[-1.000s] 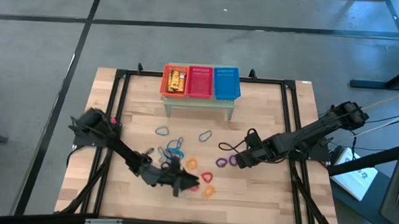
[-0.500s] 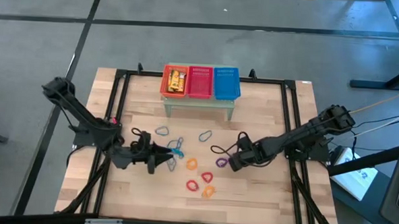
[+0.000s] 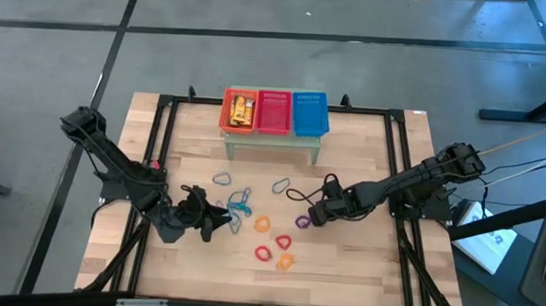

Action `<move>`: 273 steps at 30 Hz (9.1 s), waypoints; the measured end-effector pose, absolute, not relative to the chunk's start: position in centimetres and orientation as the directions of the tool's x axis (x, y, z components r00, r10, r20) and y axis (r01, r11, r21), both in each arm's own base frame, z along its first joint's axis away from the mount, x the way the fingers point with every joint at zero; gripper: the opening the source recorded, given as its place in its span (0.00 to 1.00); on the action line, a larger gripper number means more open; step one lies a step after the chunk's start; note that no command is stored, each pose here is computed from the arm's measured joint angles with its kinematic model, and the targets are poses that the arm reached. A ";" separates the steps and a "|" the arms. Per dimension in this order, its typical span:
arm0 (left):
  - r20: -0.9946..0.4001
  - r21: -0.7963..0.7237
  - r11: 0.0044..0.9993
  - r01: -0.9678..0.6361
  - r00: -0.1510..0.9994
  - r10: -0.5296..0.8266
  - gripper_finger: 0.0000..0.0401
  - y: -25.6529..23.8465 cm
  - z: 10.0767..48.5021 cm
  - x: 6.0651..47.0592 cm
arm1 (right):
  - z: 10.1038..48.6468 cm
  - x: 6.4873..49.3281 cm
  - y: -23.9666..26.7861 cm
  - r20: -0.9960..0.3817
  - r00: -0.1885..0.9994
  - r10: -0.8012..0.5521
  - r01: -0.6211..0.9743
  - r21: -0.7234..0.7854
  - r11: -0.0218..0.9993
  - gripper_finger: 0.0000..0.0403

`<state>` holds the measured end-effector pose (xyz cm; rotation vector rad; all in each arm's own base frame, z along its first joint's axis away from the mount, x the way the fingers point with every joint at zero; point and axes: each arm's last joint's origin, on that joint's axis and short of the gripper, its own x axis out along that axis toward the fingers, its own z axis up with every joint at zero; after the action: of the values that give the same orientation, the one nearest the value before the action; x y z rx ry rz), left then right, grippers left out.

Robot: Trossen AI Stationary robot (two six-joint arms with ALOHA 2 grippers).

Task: Pick & Place Office Desk Supplies
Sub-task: Put the violet spring keychain into the red bin on the shelf

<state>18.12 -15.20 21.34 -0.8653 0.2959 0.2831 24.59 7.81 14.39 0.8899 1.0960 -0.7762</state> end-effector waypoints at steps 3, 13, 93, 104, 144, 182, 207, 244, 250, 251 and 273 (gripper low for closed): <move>-0.385 -0.703 0.604 -0.376 0.915 0.122 0.45 -15.7 20.5 18.3 | 13.8 24.7 7.9 -0.965 0.250 -0.075 0.875 0.192 0.445 0.51; -0.366 -0.760 0.548 -0.350 0.927 0.084 0.45 -17.6 18.9 19.0 | 13.3 24.9 8.2 -0.971 0.235 -0.033 0.853 0.190 0.486 0.51; -0.336 -0.769 0.544 -0.336 0.936 0.103 0.45 -17.8 18.9 19.3 | 17.0 27.9 9.0 -0.937 0.328 0.119 0.726 0.330 0.603 0.05; -0.329 -0.767 0.545 -0.339 0.937 0.121 0.45 -17.7 19.0 19.3 | 25.5 32.4 9.8 -0.795 0.588 0.150 0.537 0.523 0.662 0.05; -0.289 -0.780 0.526 -0.338 0.941 0.176 0.45 -16.7 19.5 20.5 | 32.4 36.6 -13.9 -0.629 0.727 -0.276 0.623 0.435 0.650 0.06; -0.290 -0.758 0.559 -0.336 0.941 0.172 0.45 -16.7 19.5 20.6 | 41.3 38.0 -1.9 -0.483 0.835 0.265 0.045 0.539 0.841 0.47; -0.304 -0.744 0.584 -0.324 0.943 0.136 0.45 -16.8 19.4 20.6 | 21.0 31.9 12.4 -0.944 0.328 0.042 0.330 0.156 0.931 0.46; -0.298 -0.744 0.581 -0.331 0.942 0.155 0.45 -16.7 19.4 20.6 | 12.9 32.4 11.6 -0.946 0.308 0.098 0.366 0.212 0.906 0.46; -0.301 -0.738 0.586 -0.334 0.941 0.156 0.45 -16.7 19.4 20.6 | 12.8 32.4 11.6 -0.946 0.314 0.081 0.390 0.206 0.897 0.46; -0.303 -0.737 0.587 -0.335 0.940 0.156 0.45 -16.6 19.4 20.6 | 12.8 32.4 11.6 -0.946 0.316 0.072 0.395 0.200 0.897 0.46; -0.303 -0.734 0.591 -0.334 0.940 0.155 0.45 -16.7 19.4 20.6 | 12.4 32.5 9.8 -0.964 0.263 0.050 0.474 0.174 0.863 0.12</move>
<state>20.58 -16.65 19.37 -0.8956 0.2161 0.2873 32.49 9.81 12.37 0.4818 1.2853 -0.3025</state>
